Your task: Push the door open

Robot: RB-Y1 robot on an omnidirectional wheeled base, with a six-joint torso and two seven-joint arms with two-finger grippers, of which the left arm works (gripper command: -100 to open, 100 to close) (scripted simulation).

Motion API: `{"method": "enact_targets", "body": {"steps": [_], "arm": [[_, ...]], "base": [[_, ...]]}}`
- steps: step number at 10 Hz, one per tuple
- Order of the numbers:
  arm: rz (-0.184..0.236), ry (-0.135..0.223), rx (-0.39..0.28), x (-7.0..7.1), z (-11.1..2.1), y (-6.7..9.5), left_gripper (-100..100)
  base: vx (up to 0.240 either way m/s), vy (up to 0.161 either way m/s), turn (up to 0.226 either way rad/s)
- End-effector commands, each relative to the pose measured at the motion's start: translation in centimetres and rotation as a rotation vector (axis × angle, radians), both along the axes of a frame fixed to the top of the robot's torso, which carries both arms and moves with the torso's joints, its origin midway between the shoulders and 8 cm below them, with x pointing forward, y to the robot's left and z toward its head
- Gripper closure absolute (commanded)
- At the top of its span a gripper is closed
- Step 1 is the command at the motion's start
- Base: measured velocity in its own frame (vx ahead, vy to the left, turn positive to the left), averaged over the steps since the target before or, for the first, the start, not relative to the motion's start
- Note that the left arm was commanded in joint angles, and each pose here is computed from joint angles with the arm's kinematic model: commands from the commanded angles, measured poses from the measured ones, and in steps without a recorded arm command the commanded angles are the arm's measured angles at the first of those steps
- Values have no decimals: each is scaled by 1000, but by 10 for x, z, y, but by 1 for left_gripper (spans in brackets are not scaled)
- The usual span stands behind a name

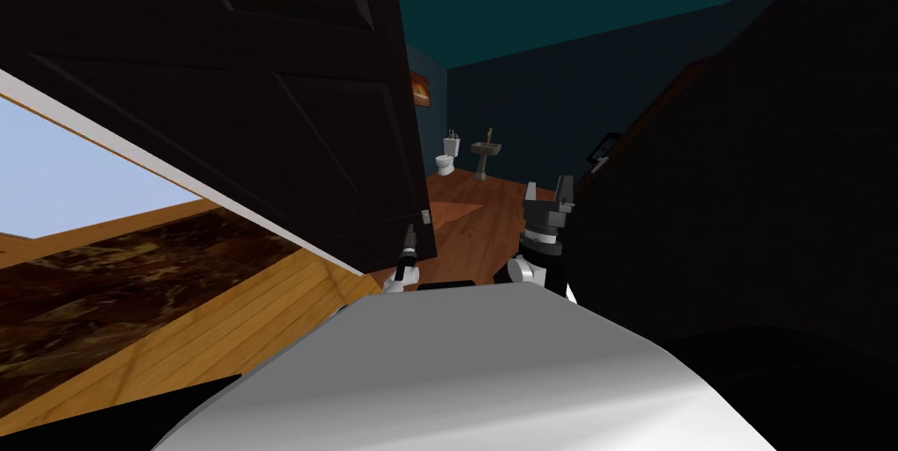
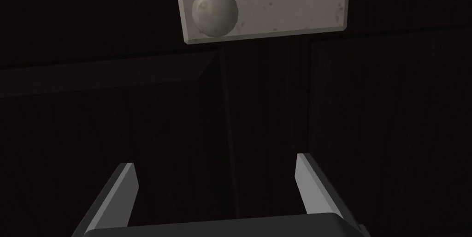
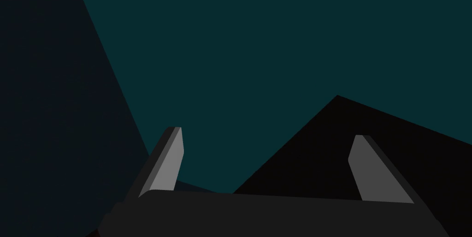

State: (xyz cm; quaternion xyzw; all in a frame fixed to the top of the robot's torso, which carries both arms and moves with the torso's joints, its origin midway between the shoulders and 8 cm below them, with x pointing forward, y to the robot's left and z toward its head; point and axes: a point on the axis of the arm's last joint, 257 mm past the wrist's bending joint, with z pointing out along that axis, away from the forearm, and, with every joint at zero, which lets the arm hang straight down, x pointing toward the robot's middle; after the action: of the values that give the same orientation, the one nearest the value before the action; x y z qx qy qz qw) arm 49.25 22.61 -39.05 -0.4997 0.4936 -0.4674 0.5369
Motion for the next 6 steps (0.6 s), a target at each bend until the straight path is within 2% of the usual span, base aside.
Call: {"method": "enact_targets", "body": {"steps": [1,6], "arm": [[-4,0,-7,1,0,-9,-100],[-16,5,-43,0,-1,-44,-100]], "base": [[-83,-1,55],[-82,-24,52]]}}
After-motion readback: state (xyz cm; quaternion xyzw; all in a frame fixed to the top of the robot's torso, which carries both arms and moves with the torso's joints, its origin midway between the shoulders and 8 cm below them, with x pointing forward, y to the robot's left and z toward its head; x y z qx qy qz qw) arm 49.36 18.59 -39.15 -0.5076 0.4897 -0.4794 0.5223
